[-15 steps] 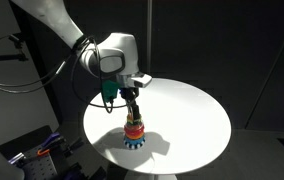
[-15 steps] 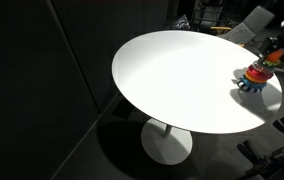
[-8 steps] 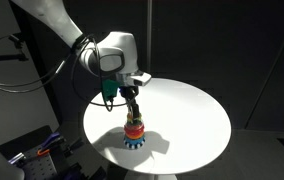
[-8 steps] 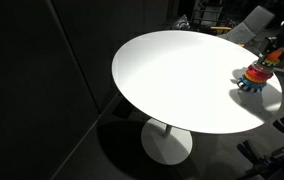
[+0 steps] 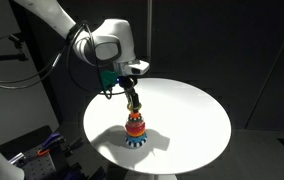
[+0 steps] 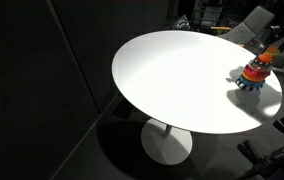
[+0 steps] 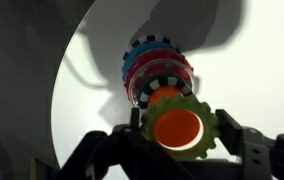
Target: Put the yellow ring on the table
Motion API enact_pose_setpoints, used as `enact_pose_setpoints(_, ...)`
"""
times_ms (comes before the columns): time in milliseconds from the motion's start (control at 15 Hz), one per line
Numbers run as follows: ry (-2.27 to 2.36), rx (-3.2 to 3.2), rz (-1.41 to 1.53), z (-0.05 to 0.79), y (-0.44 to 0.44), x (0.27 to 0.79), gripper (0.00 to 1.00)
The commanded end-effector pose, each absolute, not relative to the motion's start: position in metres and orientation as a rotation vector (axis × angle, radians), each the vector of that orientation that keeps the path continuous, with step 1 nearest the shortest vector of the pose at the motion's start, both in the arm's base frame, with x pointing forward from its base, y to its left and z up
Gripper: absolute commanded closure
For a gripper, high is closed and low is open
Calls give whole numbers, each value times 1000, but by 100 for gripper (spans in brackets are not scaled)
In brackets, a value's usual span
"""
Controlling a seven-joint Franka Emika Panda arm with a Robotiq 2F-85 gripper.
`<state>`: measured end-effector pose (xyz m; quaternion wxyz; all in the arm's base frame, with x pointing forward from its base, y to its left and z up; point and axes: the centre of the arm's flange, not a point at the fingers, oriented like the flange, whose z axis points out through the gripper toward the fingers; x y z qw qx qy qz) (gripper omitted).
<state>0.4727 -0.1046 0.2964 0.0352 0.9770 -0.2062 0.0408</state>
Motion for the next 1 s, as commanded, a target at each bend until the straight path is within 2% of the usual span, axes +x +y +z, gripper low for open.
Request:
enact_pose_setpoints(0, -630, 3014, 155, 334, -90, 460, 51)
enact_pose_setpoints(333, -560, 3020, 163, 350, -66, 457, 51)
enact_pose_setpoints(933, -382, 3020, 35, 300, -14, 440, 51)
